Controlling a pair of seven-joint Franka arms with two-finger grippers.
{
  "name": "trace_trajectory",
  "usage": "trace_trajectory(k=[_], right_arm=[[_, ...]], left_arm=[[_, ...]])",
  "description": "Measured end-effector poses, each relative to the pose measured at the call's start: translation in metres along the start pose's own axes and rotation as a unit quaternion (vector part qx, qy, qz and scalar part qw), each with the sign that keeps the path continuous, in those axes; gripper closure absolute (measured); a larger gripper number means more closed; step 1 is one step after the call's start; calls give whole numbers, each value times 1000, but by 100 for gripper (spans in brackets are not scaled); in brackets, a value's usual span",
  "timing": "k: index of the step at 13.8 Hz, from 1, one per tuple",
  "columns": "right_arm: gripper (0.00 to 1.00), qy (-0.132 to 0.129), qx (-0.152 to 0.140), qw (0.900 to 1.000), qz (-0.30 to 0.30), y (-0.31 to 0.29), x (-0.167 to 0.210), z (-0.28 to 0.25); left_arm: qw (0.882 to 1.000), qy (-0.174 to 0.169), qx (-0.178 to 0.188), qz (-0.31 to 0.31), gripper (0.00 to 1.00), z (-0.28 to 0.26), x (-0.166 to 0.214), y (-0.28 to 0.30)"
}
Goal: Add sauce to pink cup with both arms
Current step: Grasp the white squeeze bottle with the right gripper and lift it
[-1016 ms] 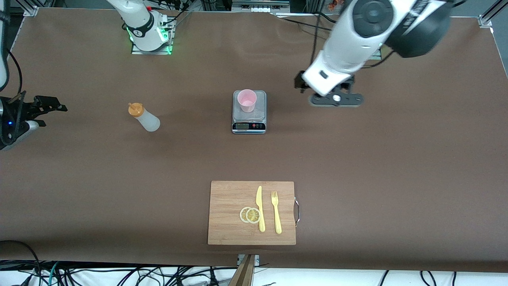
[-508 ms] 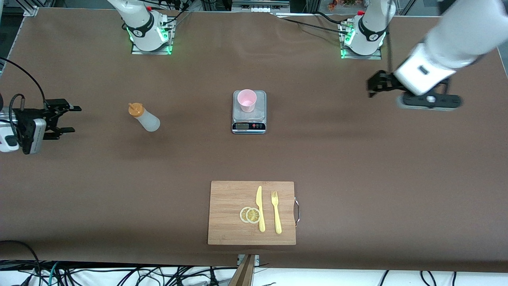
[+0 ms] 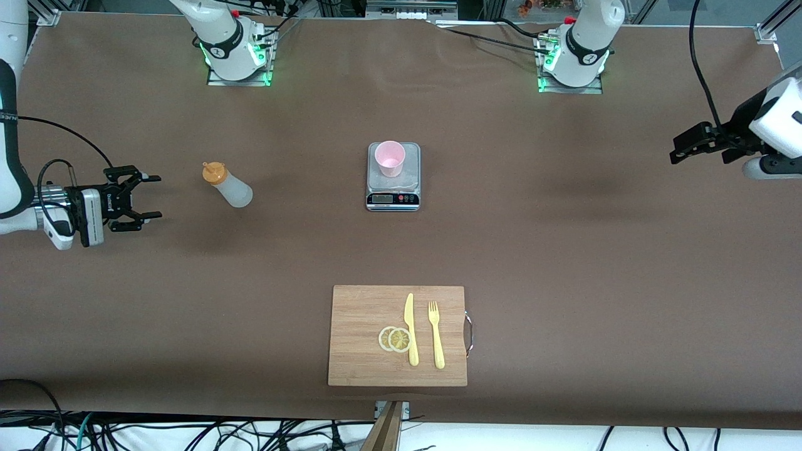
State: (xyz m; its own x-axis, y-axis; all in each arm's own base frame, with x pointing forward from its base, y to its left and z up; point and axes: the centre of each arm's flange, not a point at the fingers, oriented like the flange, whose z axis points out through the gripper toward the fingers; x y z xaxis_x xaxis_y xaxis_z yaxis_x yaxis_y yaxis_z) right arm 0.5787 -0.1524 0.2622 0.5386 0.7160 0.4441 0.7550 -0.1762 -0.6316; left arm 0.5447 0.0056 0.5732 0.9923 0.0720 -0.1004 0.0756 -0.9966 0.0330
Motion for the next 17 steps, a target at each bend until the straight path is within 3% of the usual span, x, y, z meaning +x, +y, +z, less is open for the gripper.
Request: trace_trajectory(k=[4, 8, 14, 17], right_arm=[[0, 54, 32, 997, -51, 5, -23, 40], [0, 111, 55, 987, -105, 19, -52, 84], [0, 163, 46, 968, -184, 28, -66, 106], [0, 202, 40, 952, -225, 25, -68, 112]], left_arm=[[1000, 3, -1, 1, 0, 2, -2, -1], [1000, 12, -1, 3, 0, -5, -4, 1], [1000, 13, -1, 10, 0, -6, -5, 8], [1000, 14, -1, 11, 0, -6, -4, 9]])
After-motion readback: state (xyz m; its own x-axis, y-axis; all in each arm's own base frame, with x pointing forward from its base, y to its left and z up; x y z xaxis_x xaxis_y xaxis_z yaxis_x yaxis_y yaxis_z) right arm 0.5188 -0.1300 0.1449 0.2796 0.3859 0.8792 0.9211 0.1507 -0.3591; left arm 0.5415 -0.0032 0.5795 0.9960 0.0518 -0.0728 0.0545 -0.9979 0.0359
